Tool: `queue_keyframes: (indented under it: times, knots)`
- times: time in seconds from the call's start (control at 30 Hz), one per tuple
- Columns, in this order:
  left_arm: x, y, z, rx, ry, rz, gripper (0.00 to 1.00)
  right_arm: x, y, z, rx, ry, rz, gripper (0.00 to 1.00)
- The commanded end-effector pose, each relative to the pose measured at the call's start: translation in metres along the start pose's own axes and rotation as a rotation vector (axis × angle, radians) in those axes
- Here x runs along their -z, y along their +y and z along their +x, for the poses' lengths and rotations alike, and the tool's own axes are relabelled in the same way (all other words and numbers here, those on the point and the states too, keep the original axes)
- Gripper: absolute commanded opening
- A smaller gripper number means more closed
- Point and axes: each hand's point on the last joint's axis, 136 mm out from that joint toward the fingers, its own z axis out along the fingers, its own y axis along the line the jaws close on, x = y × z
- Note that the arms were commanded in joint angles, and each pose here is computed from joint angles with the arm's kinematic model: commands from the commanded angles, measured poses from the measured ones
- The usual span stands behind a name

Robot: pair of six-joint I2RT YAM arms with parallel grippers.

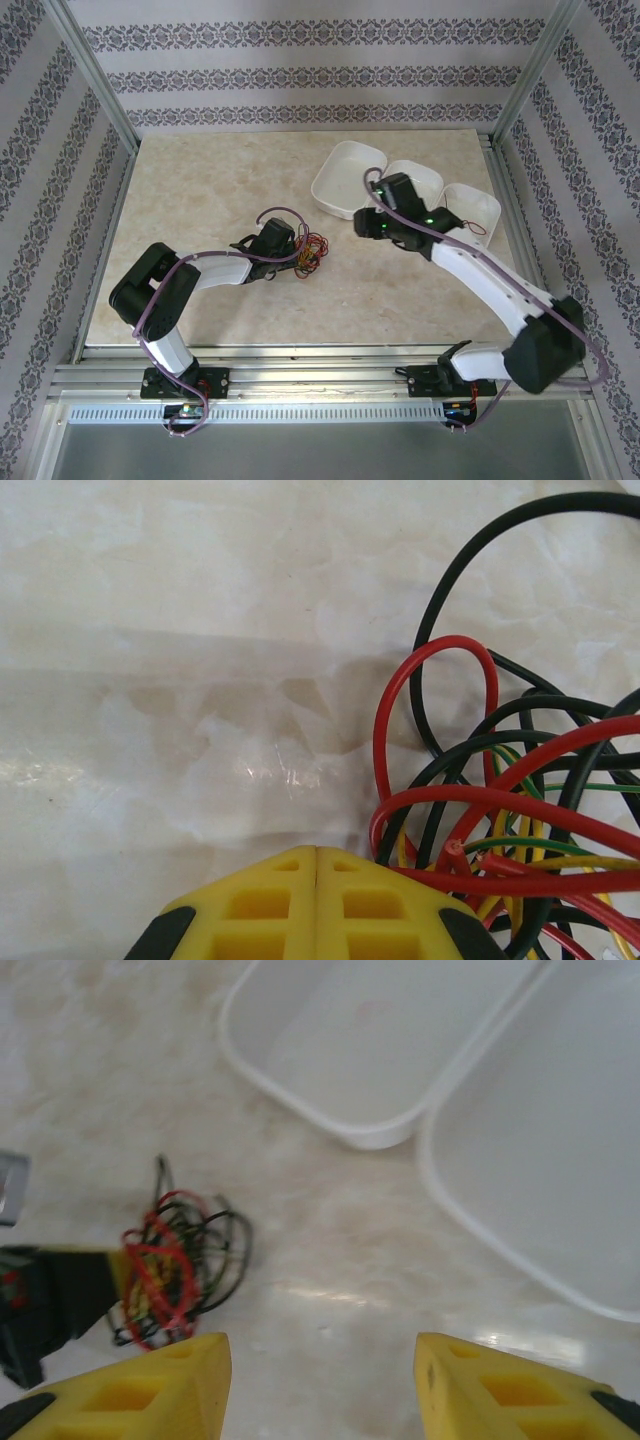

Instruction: Untangle the cables

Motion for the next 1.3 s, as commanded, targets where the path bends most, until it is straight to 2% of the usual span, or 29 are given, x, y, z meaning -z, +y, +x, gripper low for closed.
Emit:
queue_keyframes:
  times: [0.0, 0.17, 0.37, 0.63, 0.9, 1.13, 1.23, 1.27]
  knots:
    - [0.002, -0.014, -0.001, 0.010, -0.002, 0.051, 0.05, -0.027, 0.035, 0.010, -0.042, 0.047, -0.109, 0.51]
    - [0.004, -0.015, -0.002, 0.023, -0.011, 0.064, 0.08, -0.062, 0.044, 0.024, -0.069, 0.140, -0.095, 0.47]
    - [0.005, -0.016, -0.002, 0.031, -0.012, 0.072, 0.12, -0.085, 0.052, 0.033, -0.072, 0.203, -0.121, 0.45]
    - [0.005, -0.016, -0.002, 0.031, -0.011, 0.070, 0.12, -0.102, 0.046, 0.050, -0.093, 0.267, -0.100, 0.34]
    - [0.003, -0.016, -0.001, 0.036, -0.006, 0.071, 0.13, -0.109, 0.042, 0.059, -0.103, 0.294, -0.092, 0.32]
    - [0.009, -0.016, -0.005, 0.037, -0.023, 0.072, 0.12, -0.109, 0.046, 0.058, -0.103, 0.297, -0.110, 0.05]
    - [0.015, -0.014, -0.010, 0.050, -0.045, 0.090, 0.13, -0.106, 0.045, 0.054, -0.094, 0.280, -0.101, 0.00]
    - [0.017, -0.014, -0.012, 0.053, -0.052, 0.099, 0.17, -0.105, 0.045, 0.053, -0.091, 0.277, -0.099, 0.00]
